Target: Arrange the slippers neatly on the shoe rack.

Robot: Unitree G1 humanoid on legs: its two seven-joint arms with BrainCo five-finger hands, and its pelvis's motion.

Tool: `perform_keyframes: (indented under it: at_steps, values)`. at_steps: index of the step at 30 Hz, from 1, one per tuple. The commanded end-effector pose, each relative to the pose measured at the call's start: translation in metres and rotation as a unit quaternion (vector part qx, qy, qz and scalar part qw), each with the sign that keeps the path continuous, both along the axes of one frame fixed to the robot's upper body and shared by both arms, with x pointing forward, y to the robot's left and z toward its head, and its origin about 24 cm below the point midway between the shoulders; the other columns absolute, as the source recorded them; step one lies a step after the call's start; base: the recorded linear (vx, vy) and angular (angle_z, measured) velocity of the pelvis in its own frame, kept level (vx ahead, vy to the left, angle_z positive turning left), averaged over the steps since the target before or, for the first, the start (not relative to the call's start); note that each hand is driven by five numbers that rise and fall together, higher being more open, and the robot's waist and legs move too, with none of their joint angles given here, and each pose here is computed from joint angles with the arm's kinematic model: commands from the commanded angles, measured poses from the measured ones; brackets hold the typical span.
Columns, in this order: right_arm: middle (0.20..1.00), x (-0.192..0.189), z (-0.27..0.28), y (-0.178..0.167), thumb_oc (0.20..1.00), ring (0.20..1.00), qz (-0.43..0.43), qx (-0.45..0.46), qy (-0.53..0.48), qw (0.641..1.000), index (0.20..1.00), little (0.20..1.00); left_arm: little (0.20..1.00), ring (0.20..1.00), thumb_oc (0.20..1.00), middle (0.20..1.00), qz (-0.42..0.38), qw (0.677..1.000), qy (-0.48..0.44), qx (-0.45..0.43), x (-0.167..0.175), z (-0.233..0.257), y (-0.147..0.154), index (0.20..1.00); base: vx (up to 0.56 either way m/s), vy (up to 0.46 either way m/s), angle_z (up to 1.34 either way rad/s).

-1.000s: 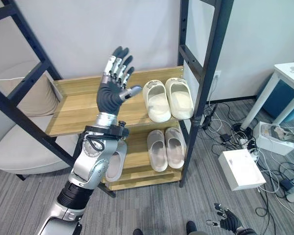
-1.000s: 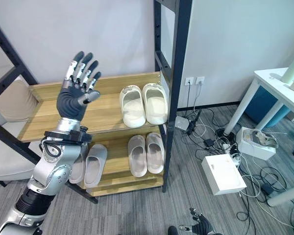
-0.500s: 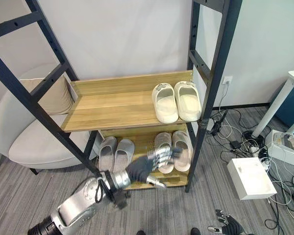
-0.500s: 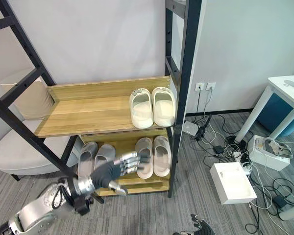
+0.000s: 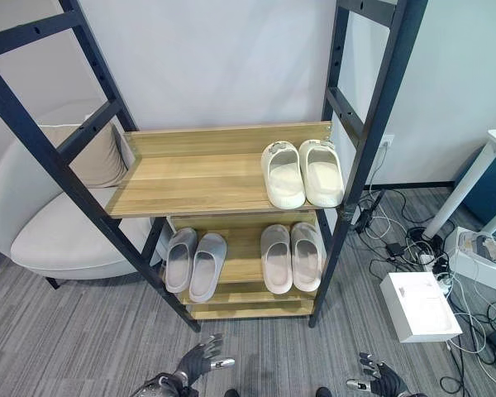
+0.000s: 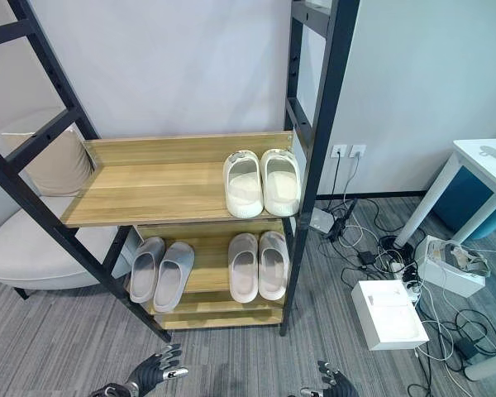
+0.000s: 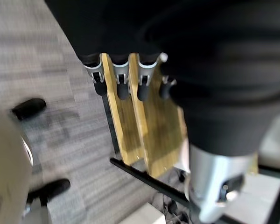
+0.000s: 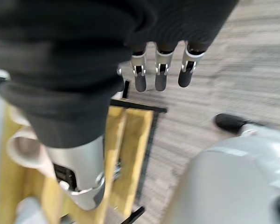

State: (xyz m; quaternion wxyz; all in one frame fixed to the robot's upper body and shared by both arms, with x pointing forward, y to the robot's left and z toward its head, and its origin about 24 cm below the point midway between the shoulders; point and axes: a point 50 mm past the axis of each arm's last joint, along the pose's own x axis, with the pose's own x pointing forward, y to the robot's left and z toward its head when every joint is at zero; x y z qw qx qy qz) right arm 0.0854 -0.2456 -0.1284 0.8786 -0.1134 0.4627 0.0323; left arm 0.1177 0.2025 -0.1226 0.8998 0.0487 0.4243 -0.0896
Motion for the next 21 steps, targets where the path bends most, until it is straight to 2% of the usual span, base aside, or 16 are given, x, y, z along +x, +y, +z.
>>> perform_keyframes:
  at_steps: [1, 5, 9, 21]
  values:
    - [1.0, 0.016, -0.001, -0.003, 1.0, 1.0, -0.043, -0.002, -0.017, 0.999, 1.0, 1.0, 1.0, 1.0, 1.0, 1.0, 0.036, 0.997, -0.037, 0.066, 0.038, 0.002, 0.014, 1.0, 0.0, 0.0, 0.0]
    - [1.0, 0.019, -0.004, -0.007, 1.0, 1.0, -0.061, -0.012, -0.011, 0.998, 1.0, 1.0, 1.0, 1.0, 1.0, 1.0, 0.096, 0.994, 0.003, 0.056, 0.029, -0.011, 0.014, 1.0, 0.0, 0.0, 0.0]
    - [1.0, 0.03, -0.001, -0.008, 1.0, 1.0, -0.059, -0.021, -0.025, 0.998, 1.0, 1.0, 1.0, 1.0, 1.0, 1.0, 0.116, 0.992, 0.0, 0.048, 0.031, -0.012, 0.01, 1.0, 0.0, 0.0, 0.0]
    - [1.0, 0.05, -0.004, 0.004, 1.0, 1.0, -0.082, -0.01, -0.034, 0.996, 1.0, 1.0, 1.0, 1.0, 1.0, 1.0, 0.094, 0.994, 0.001, 0.063, 0.037, -0.014, 0.001, 1.0, 0.0, -0.001, 0.03]
